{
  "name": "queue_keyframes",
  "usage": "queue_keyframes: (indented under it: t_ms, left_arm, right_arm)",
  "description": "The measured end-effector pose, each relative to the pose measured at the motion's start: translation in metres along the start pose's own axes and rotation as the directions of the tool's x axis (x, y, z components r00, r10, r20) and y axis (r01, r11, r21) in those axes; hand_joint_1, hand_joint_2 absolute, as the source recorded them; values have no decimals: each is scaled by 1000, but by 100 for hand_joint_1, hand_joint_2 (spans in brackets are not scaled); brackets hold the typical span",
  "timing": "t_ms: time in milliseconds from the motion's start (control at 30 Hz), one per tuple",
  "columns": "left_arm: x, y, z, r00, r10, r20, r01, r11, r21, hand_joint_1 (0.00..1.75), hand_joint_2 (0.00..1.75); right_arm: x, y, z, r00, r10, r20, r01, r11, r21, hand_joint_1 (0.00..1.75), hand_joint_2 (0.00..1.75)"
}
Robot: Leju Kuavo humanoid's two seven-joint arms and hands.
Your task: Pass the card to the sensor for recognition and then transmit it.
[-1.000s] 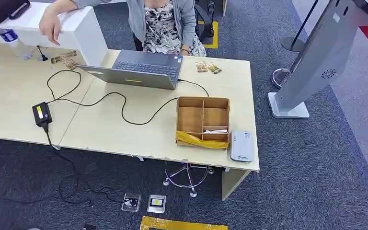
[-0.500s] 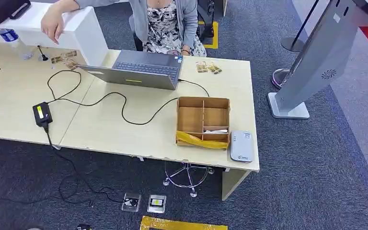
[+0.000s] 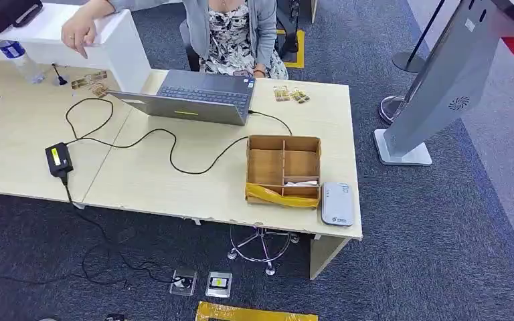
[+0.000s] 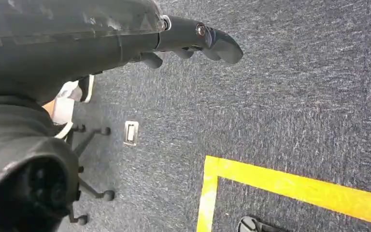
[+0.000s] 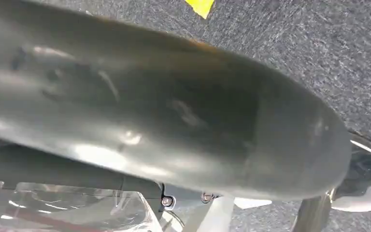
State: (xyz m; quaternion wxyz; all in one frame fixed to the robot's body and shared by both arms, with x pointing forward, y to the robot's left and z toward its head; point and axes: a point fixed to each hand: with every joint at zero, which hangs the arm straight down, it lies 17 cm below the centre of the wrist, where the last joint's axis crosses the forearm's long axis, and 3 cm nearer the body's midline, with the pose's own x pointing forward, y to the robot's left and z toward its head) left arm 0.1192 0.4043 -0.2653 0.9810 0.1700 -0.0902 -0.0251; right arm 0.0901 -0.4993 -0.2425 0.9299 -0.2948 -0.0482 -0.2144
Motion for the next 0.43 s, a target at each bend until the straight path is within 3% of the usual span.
queue_keyframes:
  t_ms: [433]
  left_arm:
    - [1, -6, 1, 999, -42, 11, 42, 998, -38, 0, 0]
  right_arm:
    - [-11, 7, 3, 999, -33, -42, 33, 999, -6, 0, 0]
